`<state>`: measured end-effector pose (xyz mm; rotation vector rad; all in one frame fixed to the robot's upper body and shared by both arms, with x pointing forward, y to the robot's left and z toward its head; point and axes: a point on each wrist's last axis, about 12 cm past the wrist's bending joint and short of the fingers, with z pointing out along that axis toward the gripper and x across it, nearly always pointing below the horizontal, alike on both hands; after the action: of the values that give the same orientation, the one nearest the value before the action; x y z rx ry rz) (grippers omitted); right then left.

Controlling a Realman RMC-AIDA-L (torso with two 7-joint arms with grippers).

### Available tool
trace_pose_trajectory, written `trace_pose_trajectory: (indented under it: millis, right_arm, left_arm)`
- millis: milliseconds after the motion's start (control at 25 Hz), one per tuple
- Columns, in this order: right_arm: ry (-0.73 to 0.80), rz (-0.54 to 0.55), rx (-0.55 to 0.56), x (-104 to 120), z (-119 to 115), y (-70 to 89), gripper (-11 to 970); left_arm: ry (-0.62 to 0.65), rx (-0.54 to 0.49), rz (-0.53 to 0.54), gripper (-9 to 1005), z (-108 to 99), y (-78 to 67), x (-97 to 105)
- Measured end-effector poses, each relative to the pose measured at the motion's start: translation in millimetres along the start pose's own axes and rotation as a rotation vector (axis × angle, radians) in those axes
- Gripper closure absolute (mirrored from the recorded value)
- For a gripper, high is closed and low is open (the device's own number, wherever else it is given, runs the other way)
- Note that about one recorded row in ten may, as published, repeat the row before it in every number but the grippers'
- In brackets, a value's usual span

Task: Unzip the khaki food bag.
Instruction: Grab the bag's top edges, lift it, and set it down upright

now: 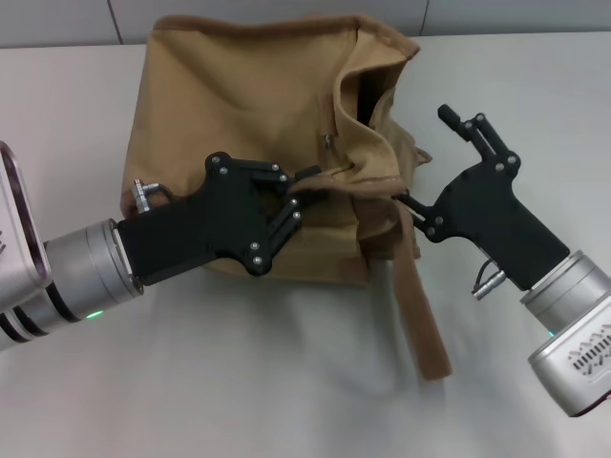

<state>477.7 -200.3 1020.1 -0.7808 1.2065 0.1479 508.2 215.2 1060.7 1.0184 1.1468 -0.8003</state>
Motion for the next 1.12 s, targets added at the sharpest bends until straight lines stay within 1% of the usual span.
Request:
trace_pose_trajectory:
  millis: [160, 280, 400, 520, 680, 1120]
  right_arm:
    - [-0.002, -0.037, -0.007, -2.5, 1.9, 5.6, 120]
    - [-0.012, -0.097, -0.032, -5.8, 2.1, 13.7, 121]
    - [-0.019, -0.109, -0.038, -6.8, 1.2, 15.5, 122]
    - [-0.029, -0.112, -0.036, -8.1, -0.8, 16.2, 122]
    - [-0.061, -0.114, -0.067, -11.6, -2.6, 20.8, 121]
    - [-0.098, -0.066, -0.030, -15.4, -7.2, 16.6, 122]
  left_arm:
    - [-0.002, 0.004, 0.003, 928, 1.6, 1.0, -0.7]
    - [-0.003, 0.006, 0.004, 928, 2.2, 1.4, -1.0]
    - [-0.004, 0.003, 0.004, 927, 2.1, 1.8, -1.1]
    - [-0.004, 0.000, 0.005, 926, 2.0, 2.2, -1.1]
    - [-0.001, -0.003, 0.005, 925, 2.2, 2.8, -0.9]
    - [-0.001, -0.010, 0.006, 923, 2.3, 3.8, -0.9]
